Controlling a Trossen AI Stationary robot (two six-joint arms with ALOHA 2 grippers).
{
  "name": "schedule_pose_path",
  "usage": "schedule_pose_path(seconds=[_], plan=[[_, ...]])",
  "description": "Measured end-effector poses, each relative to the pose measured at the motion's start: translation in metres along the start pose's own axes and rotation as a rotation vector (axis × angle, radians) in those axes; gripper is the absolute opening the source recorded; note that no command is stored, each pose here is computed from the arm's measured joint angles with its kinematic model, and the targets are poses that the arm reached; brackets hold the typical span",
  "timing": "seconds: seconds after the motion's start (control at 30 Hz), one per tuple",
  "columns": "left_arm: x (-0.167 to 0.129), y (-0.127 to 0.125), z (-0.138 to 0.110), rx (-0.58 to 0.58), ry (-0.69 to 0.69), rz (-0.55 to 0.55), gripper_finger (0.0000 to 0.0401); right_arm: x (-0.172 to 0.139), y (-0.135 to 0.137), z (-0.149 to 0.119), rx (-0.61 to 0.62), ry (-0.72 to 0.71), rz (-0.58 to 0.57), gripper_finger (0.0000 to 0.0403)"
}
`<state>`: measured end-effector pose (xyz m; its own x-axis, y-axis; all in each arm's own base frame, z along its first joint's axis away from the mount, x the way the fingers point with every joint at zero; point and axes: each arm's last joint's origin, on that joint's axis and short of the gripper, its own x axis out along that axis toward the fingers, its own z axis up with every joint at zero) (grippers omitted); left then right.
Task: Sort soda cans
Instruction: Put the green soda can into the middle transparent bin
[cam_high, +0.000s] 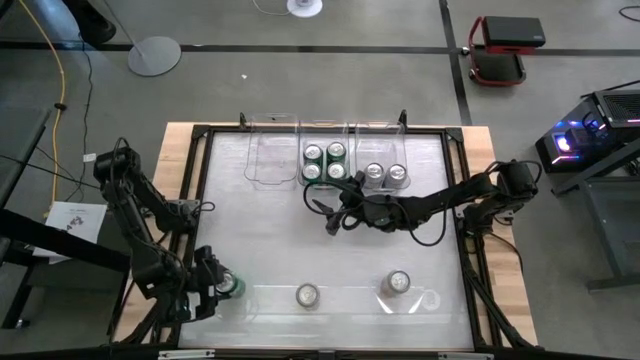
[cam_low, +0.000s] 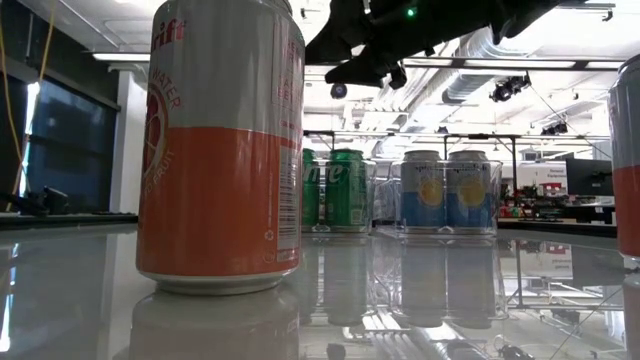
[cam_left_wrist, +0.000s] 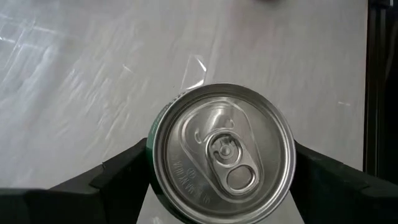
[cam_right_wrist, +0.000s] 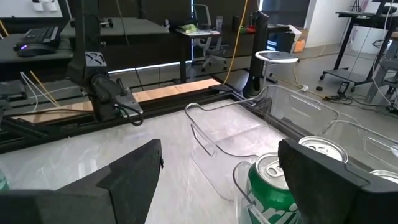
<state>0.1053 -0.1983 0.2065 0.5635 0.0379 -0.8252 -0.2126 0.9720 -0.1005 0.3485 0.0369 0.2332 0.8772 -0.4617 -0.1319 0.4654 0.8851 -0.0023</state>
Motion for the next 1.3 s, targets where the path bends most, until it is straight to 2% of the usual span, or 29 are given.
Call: schedule_pose_path(seconds=[0.1,0.23,0.33,0.43,0.53,0.7,0.87,1.0,1.13,1.2,1.3], plan=[[0.001,0.000,0.001,-0.007,-0.003,0.004,0.0295,-0.007,0.002,0.006,-0.016,-0.011,0.015,0.0312],[0.002,0.001,0.008,-0.005,-0.007,0.012,0.0293,-0.029,0.005,0.026,-0.035,-0.039,0.002,0.0312],[0.000,0.000,0.023,0.031,-0.105,0.043,0.0293,-0.052,0.004,0.043,-0.063,-0.055,-0.028,0.0312],[-0.004,0.002,0.050,0.052,-0.270,0.083,0.0293,-0.078,0.003,0.058,-0.069,-0.064,-0.047,0.0312],[-0.004,0.007,0.080,0.118,-0.361,0.125,0.0293,-0.101,0.002,0.069,-0.068,-0.071,-0.059,0.0312],[-0.001,0.024,0.149,0.198,-0.513,0.141,0.0293,-0.129,0.004,0.075,-0.082,-0.073,-0.092,0.0312],[-0.001,0.073,0.216,0.297,-0.555,0.200,0.0293,-0.144,0.011,0.068,-0.096,-0.049,-0.147,0.0312],[-0.014,0.132,0.264,0.281,-0.606,0.308,0.0293,-0.151,0.013,0.056,-0.069,-0.004,-0.147,0.0312],[-0.026,0.189,0.307,0.282,-0.672,0.322,0.0293,-0.153,0.010,0.048,-0.038,0.027,-0.172,0.0312],[-0.028,0.218,0.327,0.265,-0.644,0.324,0.0293,-0.153,0.009,0.045,-0.028,0.030,-0.193,0.0312],[-0.019,0.258,0.348,0.236,-0.532,0.355,0.0293,-0.153,0.008,0.044,-0.011,0.032,-0.203,0.0312]])
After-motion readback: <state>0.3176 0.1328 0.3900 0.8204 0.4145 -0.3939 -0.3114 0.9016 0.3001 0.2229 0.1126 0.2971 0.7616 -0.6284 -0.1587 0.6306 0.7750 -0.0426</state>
